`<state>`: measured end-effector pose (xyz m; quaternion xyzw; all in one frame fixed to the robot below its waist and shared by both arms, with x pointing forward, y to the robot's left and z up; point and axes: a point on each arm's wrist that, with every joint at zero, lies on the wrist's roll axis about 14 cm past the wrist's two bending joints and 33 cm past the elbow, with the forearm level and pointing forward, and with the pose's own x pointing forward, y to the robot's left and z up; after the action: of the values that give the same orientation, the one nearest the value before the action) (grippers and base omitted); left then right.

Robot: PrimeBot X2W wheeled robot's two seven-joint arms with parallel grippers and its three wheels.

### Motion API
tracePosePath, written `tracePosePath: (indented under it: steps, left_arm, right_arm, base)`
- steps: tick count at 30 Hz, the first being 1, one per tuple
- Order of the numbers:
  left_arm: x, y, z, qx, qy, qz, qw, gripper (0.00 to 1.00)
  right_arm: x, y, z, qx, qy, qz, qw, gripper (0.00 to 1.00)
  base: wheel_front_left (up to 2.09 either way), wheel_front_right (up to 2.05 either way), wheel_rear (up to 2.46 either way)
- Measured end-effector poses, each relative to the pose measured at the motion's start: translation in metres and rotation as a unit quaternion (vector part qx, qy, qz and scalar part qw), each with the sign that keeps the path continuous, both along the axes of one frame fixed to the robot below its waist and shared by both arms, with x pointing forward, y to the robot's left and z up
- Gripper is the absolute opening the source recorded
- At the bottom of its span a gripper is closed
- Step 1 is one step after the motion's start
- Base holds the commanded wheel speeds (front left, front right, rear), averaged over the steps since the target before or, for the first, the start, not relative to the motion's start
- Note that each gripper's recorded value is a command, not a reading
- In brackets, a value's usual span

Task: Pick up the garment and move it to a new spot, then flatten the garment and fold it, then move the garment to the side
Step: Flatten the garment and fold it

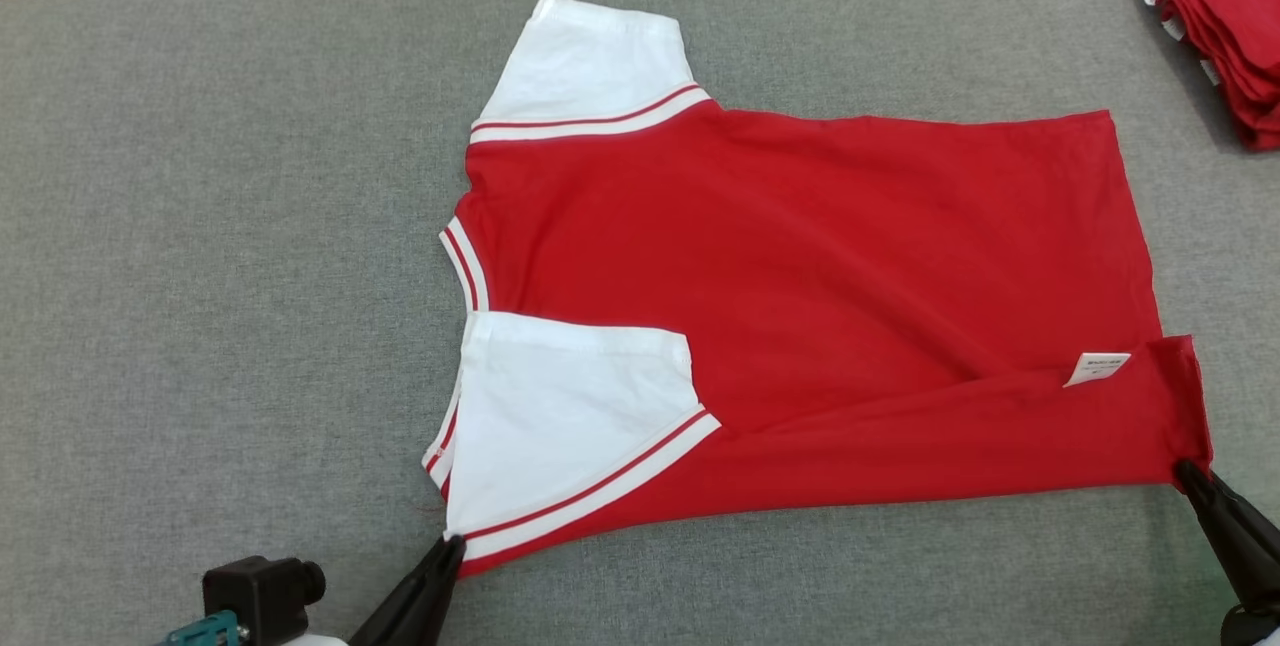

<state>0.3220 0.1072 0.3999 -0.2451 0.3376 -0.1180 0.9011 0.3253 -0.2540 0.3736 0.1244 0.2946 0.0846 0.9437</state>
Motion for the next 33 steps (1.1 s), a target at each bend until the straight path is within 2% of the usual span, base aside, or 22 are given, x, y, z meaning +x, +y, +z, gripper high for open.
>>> tracePosePath:
  steps: [1, 3, 4, 5, 10, 14, 18, 21, 24, 33]
  left_arm:
    - [-0.001, -0.001, 0.000, 0.000, 0.001, -0.001, 1.000, 0.00]
    - [-0.004, -0.003, -0.001, 0.002, 0.004, -0.005, 1.000, 0.44]
    - [-0.005, -0.003, -0.002, 0.005, 0.005, -0.006, 1.000, 0.69]
    - [-0.007, -0.002, -0.003, 0.011, 0.005, -0.007, 1.000, 1.00]
    - [-0.003, 0.000, 0.006, 0.020, -0.017, 0.000, 1.000, 1.00]
    - [0.019, 0.010, 0.028, 0.038, -0.072, 0.014, 0.997, 1.00]
    - [0.064, 0.018, 0.061, 0.065, -0.148, 0.003, 0.987, 1.00]
    - [0.101, 0.013, 0.083, 0.076, -0.186, -0.027, 0.979, 1.00]
    - [0.146, 0.017, 0.099, 0.109, -0.209, -0.049, 0.971, 1.00]
    - [0.255, -0.005, 0.078, 0.185, -0.161, -0.140, 0.959, 1.00]
  right_arm:
    - [-0.001, 0.000, 0.001, 0.000, -0.001, -0.001, 1.000, 1.00]
    - [-0.002, -0.004, 0.003, -0.003, -0.004, -0.006, 1.000, 1.00]
    - [-0.004, -0.008, 0.005, -0.007, -0.004, -0.008, 1.000, 1.00]
    - [-0.006, -0.013, 0.006, -0.013, -0.005, -0.011, 1.000, 1.00]
    - [-0.010, -0.028, 0.016, -0.033, -0.017, -0.020, 0.999, 1.00]
    - [0.002, -0.042, 0.031, -0.065, -0.056, -0.026, 0.996, 1.00]
    - [0.028, -0.029, 0.043, -0.066, -0.109, -0.026, 0.992, 1.00]
    - [0.038, -0.008, 0.039, -0.056, -0.114, -0.010, 0.992, 1.00]
    - [0.053, 0.008, 0.037, -0.051, -0.120, 0.006, 0.992, 1.00]
    - [0.092, 0.038, 0.027, -0.031, -0.149, 0.010, 0.988, 1.00]
  base:
    - [0.00, 0.00, 0.00]
    - [0.00, 0.00, 0.00]
    - [0.00, 0.00, 0.00]
    - [0.00, 0.00, 0.00]
    - [0.00, 0.00, 0.00]
    - [0.00, 0.00, 0.00]
    - [0.00, 0.00, 0.00]
    - [0.00, 0.00, 0.00]
    - [0.00, 0.00, 0.00]
    - [0.00, 0.00, 0.00]
